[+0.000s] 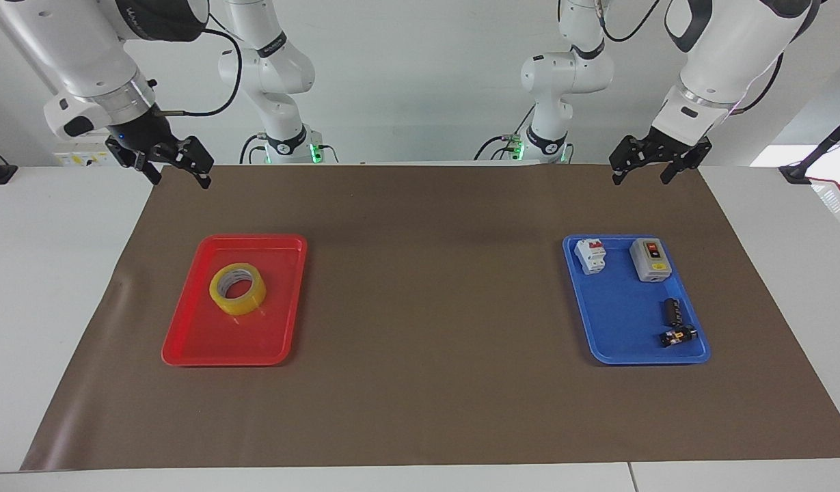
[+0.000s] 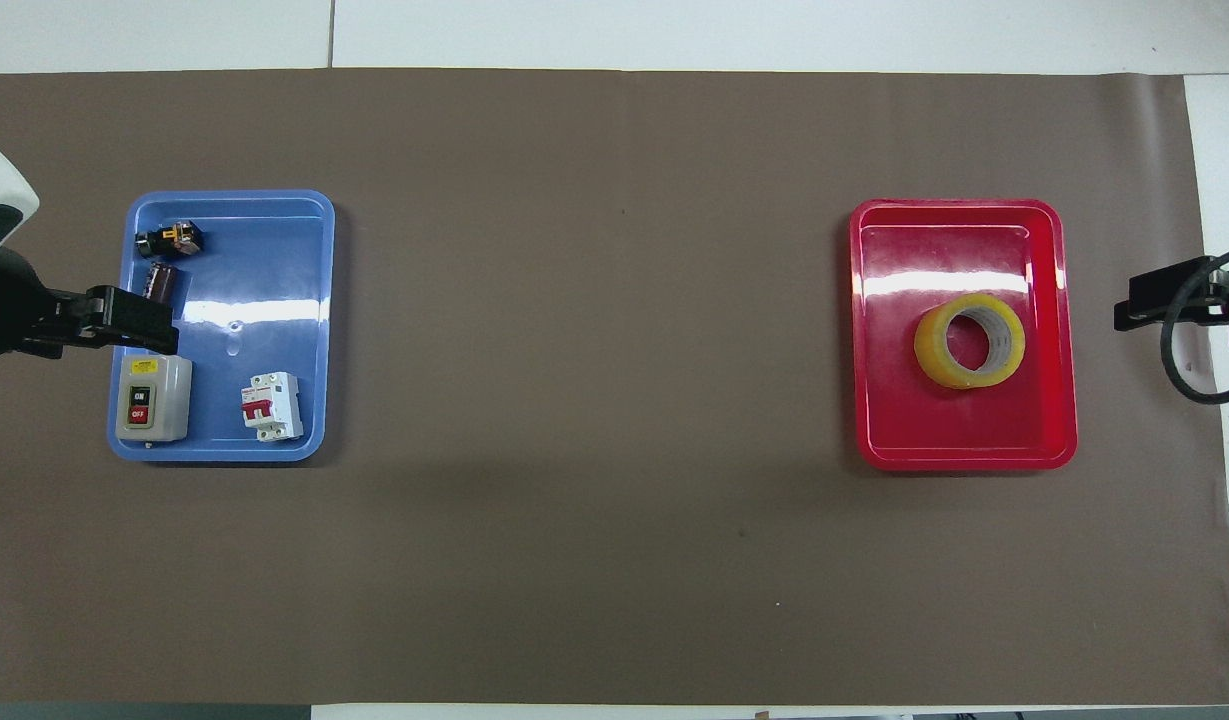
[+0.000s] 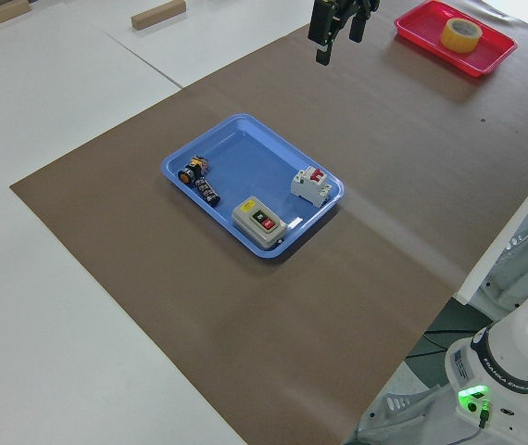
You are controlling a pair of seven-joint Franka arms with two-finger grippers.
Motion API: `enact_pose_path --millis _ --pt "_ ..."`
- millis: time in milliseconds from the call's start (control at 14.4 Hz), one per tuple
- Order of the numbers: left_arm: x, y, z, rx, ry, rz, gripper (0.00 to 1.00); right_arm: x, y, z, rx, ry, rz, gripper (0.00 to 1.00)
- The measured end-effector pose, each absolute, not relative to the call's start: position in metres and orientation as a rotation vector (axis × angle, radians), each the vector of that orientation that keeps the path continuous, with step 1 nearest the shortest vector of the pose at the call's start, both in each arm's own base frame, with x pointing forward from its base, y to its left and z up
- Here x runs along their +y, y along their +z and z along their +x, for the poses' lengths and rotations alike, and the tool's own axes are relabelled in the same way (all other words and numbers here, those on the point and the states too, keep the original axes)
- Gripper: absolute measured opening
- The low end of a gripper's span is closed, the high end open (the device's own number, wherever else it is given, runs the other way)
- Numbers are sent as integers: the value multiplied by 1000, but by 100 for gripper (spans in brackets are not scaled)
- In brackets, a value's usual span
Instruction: Place and move tape with both arms
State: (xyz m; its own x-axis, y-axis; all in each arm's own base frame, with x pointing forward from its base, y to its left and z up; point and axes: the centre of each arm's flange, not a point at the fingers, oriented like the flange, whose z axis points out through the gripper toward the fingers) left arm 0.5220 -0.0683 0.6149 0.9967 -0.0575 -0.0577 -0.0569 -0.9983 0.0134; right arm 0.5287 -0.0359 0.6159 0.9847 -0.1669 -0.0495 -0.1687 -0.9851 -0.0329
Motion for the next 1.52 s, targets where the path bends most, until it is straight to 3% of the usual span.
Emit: enact_pose_path --millis 1525 --pt "-68 615 522 -90 -91 3127 100 -41 616 528 261 74 -3121 100"
